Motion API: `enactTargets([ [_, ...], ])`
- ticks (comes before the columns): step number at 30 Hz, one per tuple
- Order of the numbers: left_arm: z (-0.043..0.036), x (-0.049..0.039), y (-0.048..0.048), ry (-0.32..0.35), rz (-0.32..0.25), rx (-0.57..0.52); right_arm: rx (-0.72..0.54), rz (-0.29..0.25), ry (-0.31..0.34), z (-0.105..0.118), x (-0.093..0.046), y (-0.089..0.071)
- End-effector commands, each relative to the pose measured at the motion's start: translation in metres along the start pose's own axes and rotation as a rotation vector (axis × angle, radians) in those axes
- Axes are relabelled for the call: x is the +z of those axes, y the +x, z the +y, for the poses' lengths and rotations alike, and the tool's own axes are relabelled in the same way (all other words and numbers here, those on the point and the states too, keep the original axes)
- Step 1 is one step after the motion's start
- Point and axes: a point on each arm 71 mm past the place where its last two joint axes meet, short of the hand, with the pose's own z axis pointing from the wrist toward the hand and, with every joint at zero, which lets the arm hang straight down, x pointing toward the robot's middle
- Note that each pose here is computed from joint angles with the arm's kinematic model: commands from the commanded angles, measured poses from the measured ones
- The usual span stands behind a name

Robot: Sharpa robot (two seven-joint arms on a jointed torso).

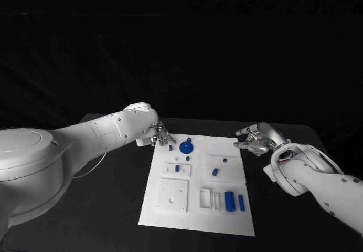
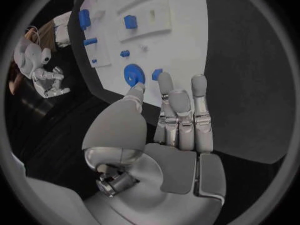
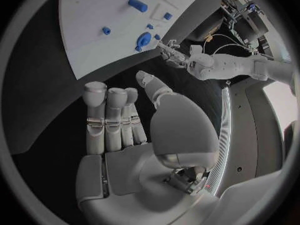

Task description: Assemble the parts on the task board

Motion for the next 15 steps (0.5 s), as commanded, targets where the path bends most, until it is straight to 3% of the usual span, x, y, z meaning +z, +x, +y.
enactTargets([
  [1,-0.0021,0.001,0.0038,0.007,0.028,0.035,0.002,-0.005,-0.003,0.0011,-0.0002,-0.0004],
  [15,-0.0011,0.0054,0.0123,0.0,0.059,0.035,0.002,-0.011,0.003,0.0014,-0.0002,-0.0012],
])
